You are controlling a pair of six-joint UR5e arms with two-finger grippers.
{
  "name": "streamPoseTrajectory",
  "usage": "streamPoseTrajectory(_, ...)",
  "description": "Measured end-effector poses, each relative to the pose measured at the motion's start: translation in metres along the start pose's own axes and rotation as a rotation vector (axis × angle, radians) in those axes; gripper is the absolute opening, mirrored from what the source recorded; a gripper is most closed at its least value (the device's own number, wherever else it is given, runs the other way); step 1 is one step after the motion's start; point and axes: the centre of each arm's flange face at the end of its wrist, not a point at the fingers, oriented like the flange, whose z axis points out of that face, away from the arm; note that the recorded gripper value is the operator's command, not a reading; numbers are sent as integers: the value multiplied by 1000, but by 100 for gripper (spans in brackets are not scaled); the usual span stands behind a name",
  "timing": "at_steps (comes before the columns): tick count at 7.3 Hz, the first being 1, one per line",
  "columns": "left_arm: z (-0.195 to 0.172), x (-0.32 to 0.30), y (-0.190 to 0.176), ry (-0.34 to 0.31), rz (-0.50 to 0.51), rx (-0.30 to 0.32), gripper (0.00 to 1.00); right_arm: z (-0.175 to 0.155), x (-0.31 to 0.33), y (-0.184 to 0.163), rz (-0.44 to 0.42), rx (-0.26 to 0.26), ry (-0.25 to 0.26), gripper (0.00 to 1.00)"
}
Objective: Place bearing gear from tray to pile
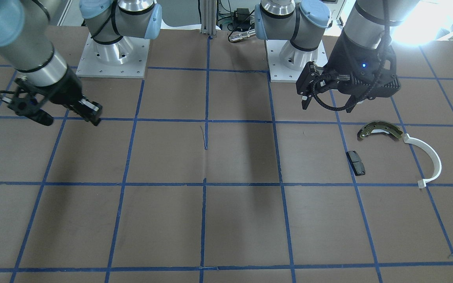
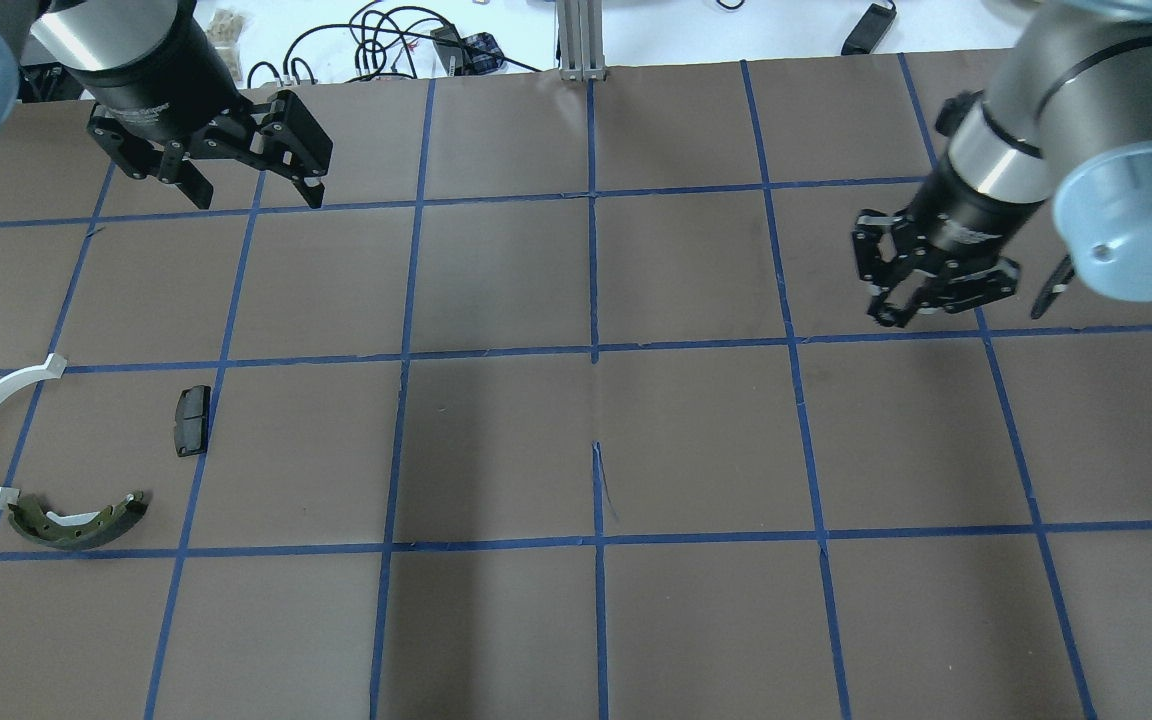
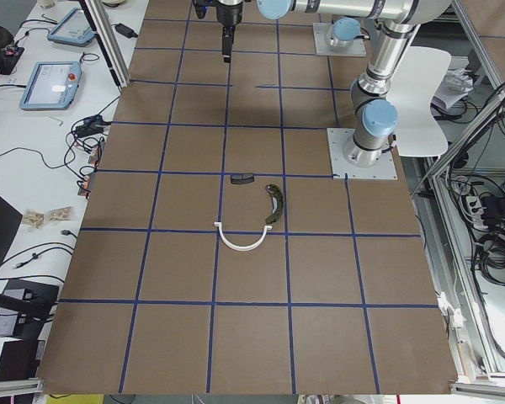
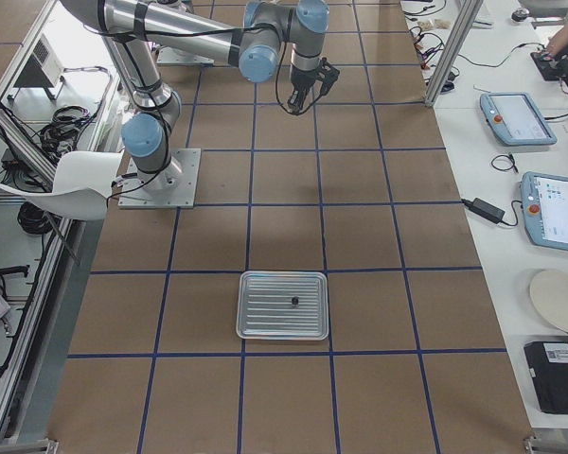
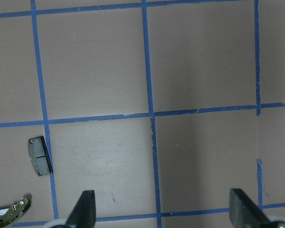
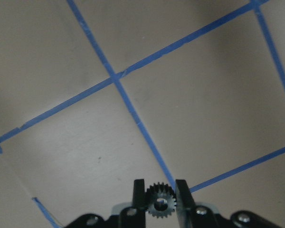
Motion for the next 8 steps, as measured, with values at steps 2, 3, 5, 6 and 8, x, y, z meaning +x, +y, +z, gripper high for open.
streamPoseTrajectory(2, 0, 0, 0, -1, 0, 0, 100, 56, -97, 34, 55, 32, -41, 2)
streamPoseTrajectory(3, 0, 0, 0, 0, -1, 0, 100, 90, -137, 49, 62, 58, -59, 3)
streamPoseTrajectory(5, 1, 0, 0, -1, 0, -2, 100, 134, -173, 67, 49, 89, -62, 13)
streamPoseTrajectory(6, 1, -1, 0, -1, 0, -2, 100, 147, -179, 68, 45, 88, -63, 19)
streamPoseTrajectory(8, -1, -7, 2, -5, -8, -11, 100, 165, -188, 63, 37, 93, -79, 100)
